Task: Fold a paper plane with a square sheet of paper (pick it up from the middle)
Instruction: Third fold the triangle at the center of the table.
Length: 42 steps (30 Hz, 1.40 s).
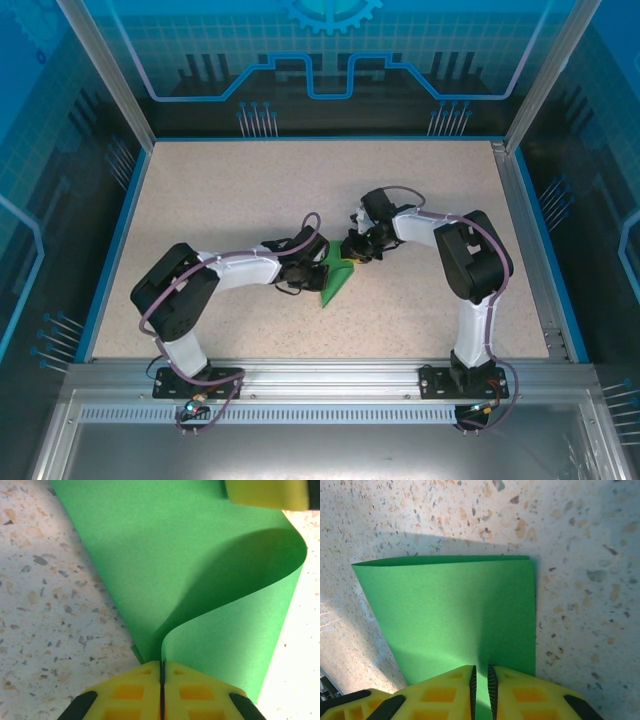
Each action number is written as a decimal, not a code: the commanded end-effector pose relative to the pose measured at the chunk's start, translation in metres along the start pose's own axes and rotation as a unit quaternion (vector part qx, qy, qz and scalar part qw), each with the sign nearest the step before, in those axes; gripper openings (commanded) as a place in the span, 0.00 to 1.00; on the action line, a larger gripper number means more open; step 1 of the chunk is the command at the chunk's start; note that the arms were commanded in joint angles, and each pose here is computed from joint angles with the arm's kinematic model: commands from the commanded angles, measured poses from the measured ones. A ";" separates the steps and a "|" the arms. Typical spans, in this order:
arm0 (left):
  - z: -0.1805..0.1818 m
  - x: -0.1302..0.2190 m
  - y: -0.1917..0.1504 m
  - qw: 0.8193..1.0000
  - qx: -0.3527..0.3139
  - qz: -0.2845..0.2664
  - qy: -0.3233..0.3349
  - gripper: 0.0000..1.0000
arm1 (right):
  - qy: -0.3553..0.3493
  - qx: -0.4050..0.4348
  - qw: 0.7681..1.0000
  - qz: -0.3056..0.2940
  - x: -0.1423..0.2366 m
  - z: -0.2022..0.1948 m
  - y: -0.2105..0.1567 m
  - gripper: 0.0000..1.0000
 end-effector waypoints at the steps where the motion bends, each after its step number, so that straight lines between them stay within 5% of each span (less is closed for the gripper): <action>1: -0.006 0.017 0.001 0.999 0.014 -0.008 -0.036 0.12 | -0.030 -0.018 0.999 0.032 -0.005 -0.005 -0.014 0.17; 42: -0.003 0.011 0.004 1.000 -0.002 -0.014 -0.008 0.13 | -0.030 -0.024 0.998 0.040 -0.012 -0.010 -0.018 0.18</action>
Point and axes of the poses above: each hand's point on the last joint's axis, 136 mm out from that joint toward the fingers, its own x axis back along the fingers, its own z axis along the line the jaws close on, y = z × x, the point moved 10 cm from there along x, back along the fingers, and after that the axes turned 5 degrees about x, right-handed, at the moved point
